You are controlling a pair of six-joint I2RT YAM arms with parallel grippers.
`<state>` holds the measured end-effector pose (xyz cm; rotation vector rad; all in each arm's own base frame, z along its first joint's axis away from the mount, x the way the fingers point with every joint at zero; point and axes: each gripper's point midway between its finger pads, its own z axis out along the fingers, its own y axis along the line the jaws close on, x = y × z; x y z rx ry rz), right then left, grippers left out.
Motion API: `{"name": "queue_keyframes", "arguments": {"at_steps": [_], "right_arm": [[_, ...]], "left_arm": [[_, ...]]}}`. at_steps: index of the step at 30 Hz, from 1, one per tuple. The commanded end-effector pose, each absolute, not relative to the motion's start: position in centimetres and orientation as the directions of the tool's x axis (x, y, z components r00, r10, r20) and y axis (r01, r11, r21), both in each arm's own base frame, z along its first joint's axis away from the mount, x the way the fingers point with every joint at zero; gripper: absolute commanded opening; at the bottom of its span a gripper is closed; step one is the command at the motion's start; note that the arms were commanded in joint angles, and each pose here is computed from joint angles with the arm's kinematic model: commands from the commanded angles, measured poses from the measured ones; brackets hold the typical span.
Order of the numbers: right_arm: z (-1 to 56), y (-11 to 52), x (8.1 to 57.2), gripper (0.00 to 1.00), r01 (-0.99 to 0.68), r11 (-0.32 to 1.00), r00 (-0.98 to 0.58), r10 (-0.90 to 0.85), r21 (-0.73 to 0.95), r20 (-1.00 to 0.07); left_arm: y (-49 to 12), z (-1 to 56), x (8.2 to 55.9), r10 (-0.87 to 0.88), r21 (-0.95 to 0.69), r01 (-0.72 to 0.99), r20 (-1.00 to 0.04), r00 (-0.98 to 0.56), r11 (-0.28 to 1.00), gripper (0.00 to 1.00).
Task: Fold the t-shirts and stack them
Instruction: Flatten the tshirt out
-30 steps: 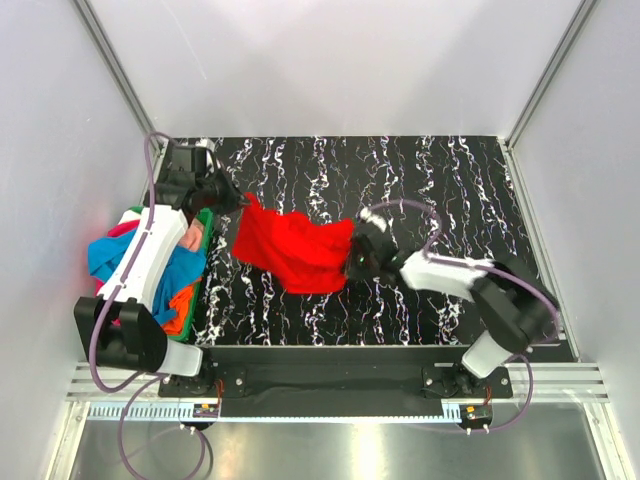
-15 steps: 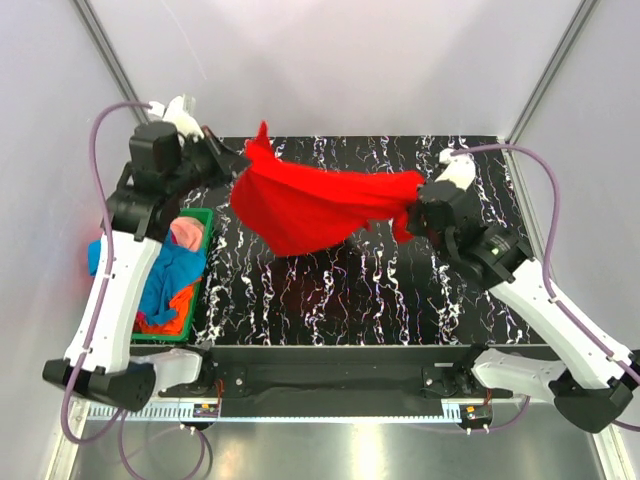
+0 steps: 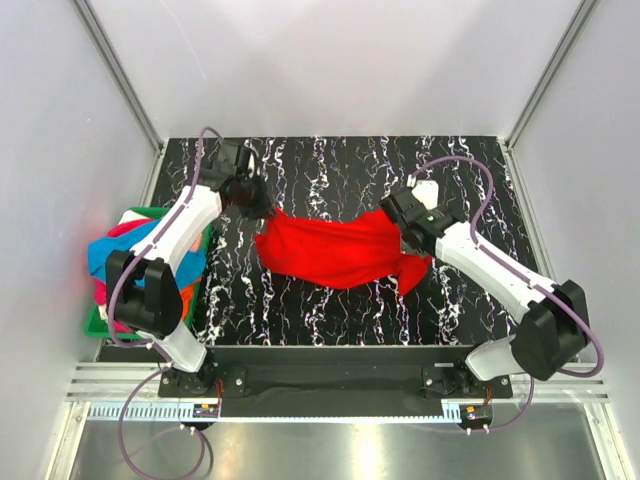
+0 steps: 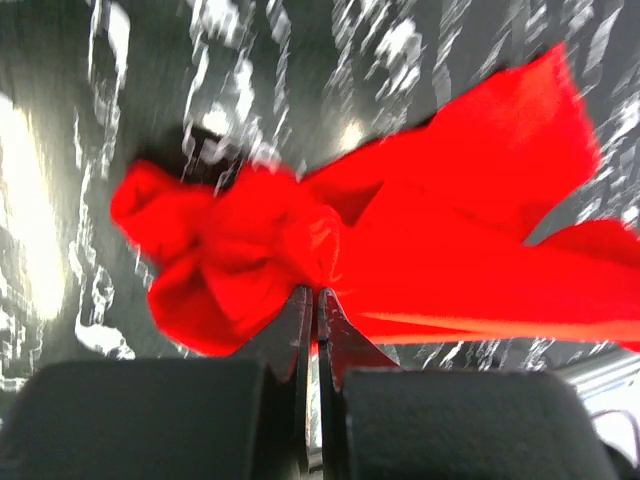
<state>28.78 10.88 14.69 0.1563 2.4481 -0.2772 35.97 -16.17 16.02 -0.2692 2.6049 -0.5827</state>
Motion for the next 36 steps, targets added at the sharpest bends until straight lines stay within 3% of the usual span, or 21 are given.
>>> {"name": "queue_keyframes", "arguments": {"at_steps": [1, 4, 10, 20, 24, 28, 30, 34, 36], "right_arm": [[20.8, 8.9, 31.9, 0.0, 0.269, 0.948, -0.66, 0.054, -0.168, -0.75], [25.9, 8.7, 33.0, 0.0, 0.279, 0.951, -0.568, 0.055, -0.13, -0.821], [29.9, 9.2, 31.5, 0.0, 0.2, 0.98, -0.508, 0.09, -0.015, -0.857], [35.7, 8.7, 23.4, 0.0, -0.047, 0.944, -0.3, 0.299, 0.327, -0.906], [36.3, 9.1, 23.4, 0.0, -0.067, 0.941, -0.297, 0.299, 0.333, -0.907], [34.7, 9.0, 25.4, 0.0, -0.009, 0.968, -0.324, 0.235, 0.251, -0.916], [32.7, 8.1, 27.6, 0.0, 0.1, 0.984, -0.351, 0.176, 0.15, -0.92], [27.9, 8.4, 32.5, 0.0, 0.202, 0.979, -0.459, 0.113, 0.02, -0.881], [26.7, 9.1, 34.4, 0.0, 0.205, 0.978, -0.483, 0.134, 0.037, -0.865]], "left_arm": [[-16.1, 26.7, 40.7, -0.314, -0.471, 0.04, -0.645, -0.697, 0.881, 0.0], [-15.1, 33.9, 41.1, -0.333, -0.457, 0.085, -0.752, -0.569, 0.886, 0.0], [-14.5, 39.8, 36.1, -0.343, -0.469, 0.176, -0.811, -0.474, 0.865, 0.0], [-14.0, 43.5, 27.1, -0.387, -0.527, 0.295, -0.821, -0.421, 0.797, 0.0], [-14.4, 44.5, 26.4, -0.387, -0.536, 0.321, -0.818, -0.425, 0.781, 0.0], [-14.4, 42.3, 29.8, -0.347, -0.495, 0.263, -0.821, -0.453, 0.828, 0.0], [-13.9, 40.5, 32.0, -0.316, -0.451, 0.212, -0.827, -0.465, 0.867, 0.0], [-14.5, 33.8, 39.8, -0.237, -0.359, 0.117, -0.794, -0.56, 0.926, 0.0], [-15.2, 30.6, 44.5, -0.226, -0.36, 0.104, -0.759, -0.611, 0.927, 0.0]]}}
